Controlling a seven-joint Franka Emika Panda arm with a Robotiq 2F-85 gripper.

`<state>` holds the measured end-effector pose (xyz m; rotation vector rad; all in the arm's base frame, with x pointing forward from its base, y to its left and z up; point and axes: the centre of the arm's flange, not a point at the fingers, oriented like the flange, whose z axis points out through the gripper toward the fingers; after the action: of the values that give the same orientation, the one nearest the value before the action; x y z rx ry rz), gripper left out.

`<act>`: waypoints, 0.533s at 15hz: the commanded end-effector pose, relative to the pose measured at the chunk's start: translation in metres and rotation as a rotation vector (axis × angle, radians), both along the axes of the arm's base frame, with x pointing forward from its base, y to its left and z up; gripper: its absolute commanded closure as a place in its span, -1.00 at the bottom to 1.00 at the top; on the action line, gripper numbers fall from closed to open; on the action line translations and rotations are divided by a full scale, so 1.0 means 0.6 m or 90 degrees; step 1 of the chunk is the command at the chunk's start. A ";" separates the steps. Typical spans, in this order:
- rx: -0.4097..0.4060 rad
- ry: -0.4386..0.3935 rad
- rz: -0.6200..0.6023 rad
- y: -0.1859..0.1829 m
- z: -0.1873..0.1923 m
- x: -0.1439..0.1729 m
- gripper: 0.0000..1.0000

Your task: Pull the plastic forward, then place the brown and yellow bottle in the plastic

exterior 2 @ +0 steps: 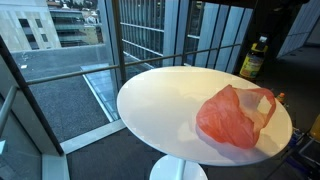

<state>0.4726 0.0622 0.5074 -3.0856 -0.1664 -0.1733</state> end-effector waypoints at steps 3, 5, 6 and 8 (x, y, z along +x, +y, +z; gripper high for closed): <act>0.017 0.037 0.034 0.023 -0.043 -0.028 0.61; 0.015 0.054 0.040 0.030 -0.064 -0.031 0.61; 0.014 0.062 0.042 0.032 -0.073 -0.032 0.61; 0.009 0.070 0.045 0.033 -0.091 -0.031 0.61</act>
<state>0.4549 0.0813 0.4621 -3.0751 -0.2334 -0.0250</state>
